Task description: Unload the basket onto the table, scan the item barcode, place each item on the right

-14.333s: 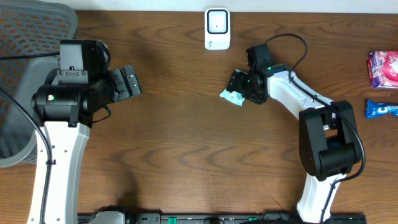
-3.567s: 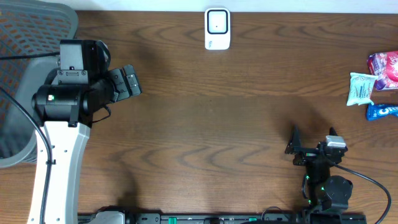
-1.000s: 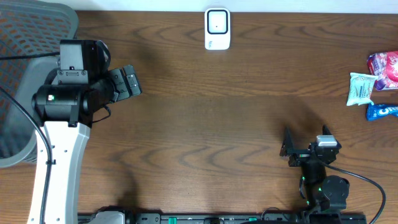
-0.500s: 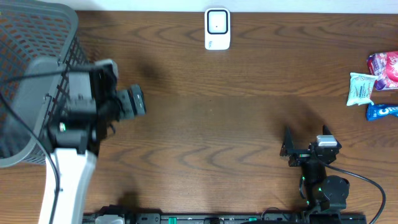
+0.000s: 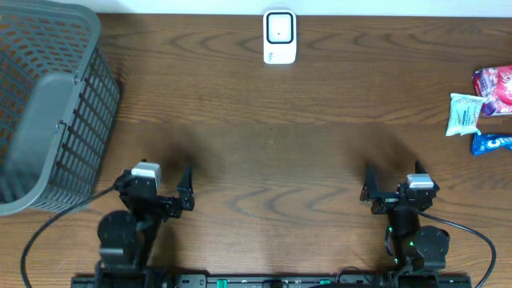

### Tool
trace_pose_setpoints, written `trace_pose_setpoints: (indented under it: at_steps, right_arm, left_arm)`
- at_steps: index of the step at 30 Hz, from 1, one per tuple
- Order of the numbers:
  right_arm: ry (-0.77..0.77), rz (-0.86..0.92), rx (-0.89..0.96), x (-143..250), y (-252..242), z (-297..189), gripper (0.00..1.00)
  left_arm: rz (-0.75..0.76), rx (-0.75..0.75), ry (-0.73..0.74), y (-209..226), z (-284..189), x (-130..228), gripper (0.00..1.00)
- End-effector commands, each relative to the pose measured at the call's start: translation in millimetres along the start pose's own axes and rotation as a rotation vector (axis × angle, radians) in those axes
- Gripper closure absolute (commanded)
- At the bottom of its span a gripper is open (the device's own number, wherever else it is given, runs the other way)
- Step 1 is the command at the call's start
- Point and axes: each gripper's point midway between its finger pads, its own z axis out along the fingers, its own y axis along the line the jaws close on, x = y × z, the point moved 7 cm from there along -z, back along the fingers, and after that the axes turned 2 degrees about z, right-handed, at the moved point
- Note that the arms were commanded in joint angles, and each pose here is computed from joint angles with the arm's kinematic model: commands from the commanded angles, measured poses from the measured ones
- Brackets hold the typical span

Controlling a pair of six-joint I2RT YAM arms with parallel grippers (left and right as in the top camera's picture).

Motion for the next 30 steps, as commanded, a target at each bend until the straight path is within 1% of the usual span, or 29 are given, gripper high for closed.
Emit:
trace_pose_setpoints:
  at_steps: [1, 4, 9, 12, 15, 19, 21, 25, 30]
  right_arm:
    - [0.001, -0.008, -0.008, 0.7, 1.5, -0.2, 0.01]
    - [0.002, -0.008, -0.008, 0.9, 1.5, -0.2, 0.01]
    - [0.001, -0.008, -0.008, 0.7, 1.5, -0.2, 0.01]
    - [0.001, -0.008, -0.008, 0.7, 1.5, -0.2, 0.01]
    - [0.001, -0.008, -0.008, 0.7, 1.5, -0.2, 0.01]
    - [0.002, -0.008, -0.008, 0.9, 1.5, -0.2, 0.01]
    - [0.001, -0.008, -0.008, 0.7, 1.5, -0.2, 0.01]
    - [0.001, -0.008, -0.008, 0.7, 1.5, -0.2, 0.01]
    - [0.002, -0.008, -0.008, 0.9, 1.5, -0.2, 0.01]
  left_arm:
    - [0.035, 0.004, -0.099, 0.8, 2.2, 9.4, 0.02]
    - [0.032, -0.013, -0.163, 3.9, 6.3, 18.8, 0.02]
    - [-0.123, -0.126, -0.219, 18.3, 8.8, 28.1, 0.02]
    - [-0.127, -0.172, -0.23, 22.9, 7.8, 27.0, 0.02]
    - [-0.129, -0.194, -0.217, 25.2, 7.9, 29.6, 0.02]
    - [-0.137, -0.222, -0.104, 29.0, 10.1, 49.6, 0.02]
    - [-0.137, -0.225, -0.103, 29.7, 10.1, 49.8, 0.02]
    - [-0.046, -0.221, -0.091, 28.9, 10.3, 49.9, 0.02]
    - [0.024, -0.224, -0.083, 29.0, 10.2, 49.9, 0.02]
